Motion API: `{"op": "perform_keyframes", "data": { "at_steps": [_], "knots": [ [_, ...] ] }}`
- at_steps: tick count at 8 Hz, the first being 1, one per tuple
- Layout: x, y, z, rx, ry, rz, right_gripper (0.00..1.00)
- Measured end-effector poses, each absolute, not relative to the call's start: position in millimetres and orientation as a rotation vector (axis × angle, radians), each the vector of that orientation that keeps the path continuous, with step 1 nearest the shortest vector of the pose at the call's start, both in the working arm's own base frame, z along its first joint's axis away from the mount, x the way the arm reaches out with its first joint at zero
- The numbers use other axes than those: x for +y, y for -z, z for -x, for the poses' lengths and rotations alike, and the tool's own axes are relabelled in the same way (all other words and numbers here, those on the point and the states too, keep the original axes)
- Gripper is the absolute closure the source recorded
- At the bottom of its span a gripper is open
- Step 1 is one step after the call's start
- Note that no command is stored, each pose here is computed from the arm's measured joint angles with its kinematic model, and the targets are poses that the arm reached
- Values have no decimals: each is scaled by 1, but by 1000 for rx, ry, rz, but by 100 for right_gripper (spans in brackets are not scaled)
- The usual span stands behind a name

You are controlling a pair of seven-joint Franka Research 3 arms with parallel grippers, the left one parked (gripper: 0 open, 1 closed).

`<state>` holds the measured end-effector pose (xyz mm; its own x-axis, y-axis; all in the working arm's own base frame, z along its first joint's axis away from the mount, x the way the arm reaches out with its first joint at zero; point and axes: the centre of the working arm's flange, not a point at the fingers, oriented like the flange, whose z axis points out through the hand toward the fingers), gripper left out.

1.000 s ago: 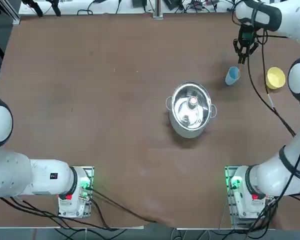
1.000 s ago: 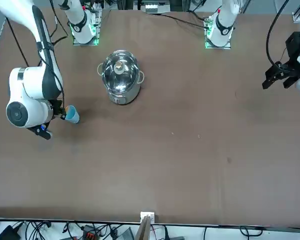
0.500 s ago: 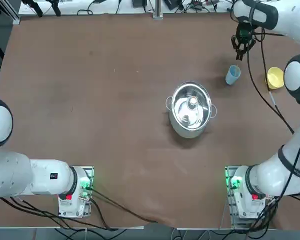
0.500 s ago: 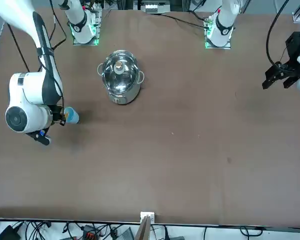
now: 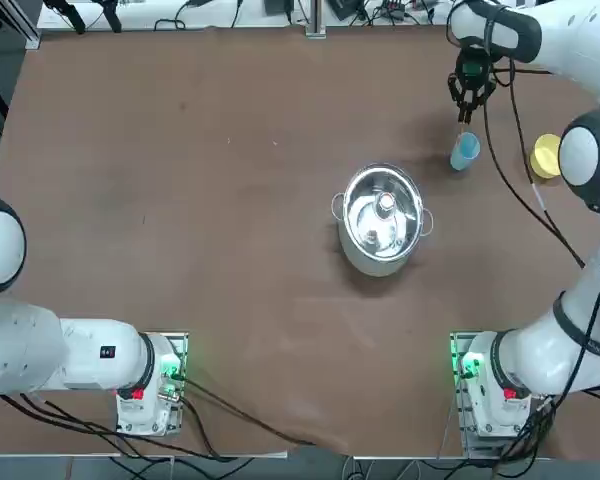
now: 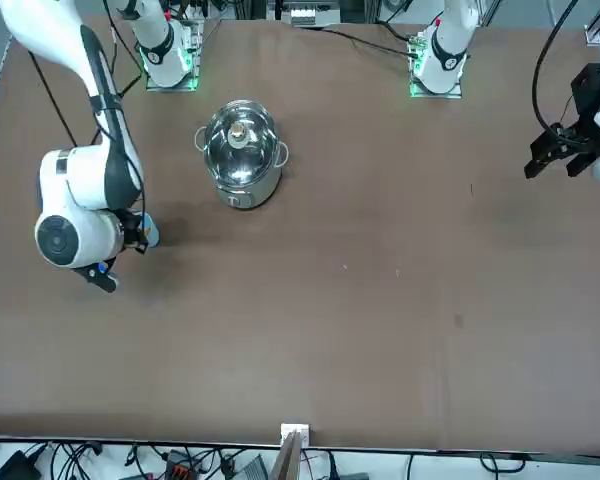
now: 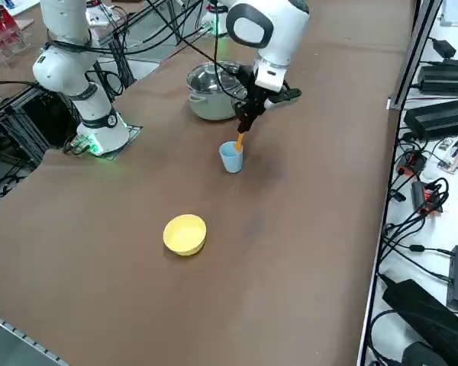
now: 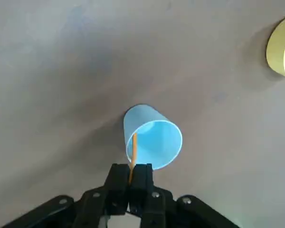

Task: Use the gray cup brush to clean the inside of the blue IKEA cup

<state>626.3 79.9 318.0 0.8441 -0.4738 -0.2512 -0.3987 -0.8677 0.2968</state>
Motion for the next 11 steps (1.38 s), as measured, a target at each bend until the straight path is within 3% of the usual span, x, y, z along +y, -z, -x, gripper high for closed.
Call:
{"op": "perform_keyframes", "data": {
  "at_steps": [5,11],
  "knots": [
    [61,-317,-621,-703,543,-2737,96],
    [45,-349,-640,-696,420,-2737,96]
  ]
}}
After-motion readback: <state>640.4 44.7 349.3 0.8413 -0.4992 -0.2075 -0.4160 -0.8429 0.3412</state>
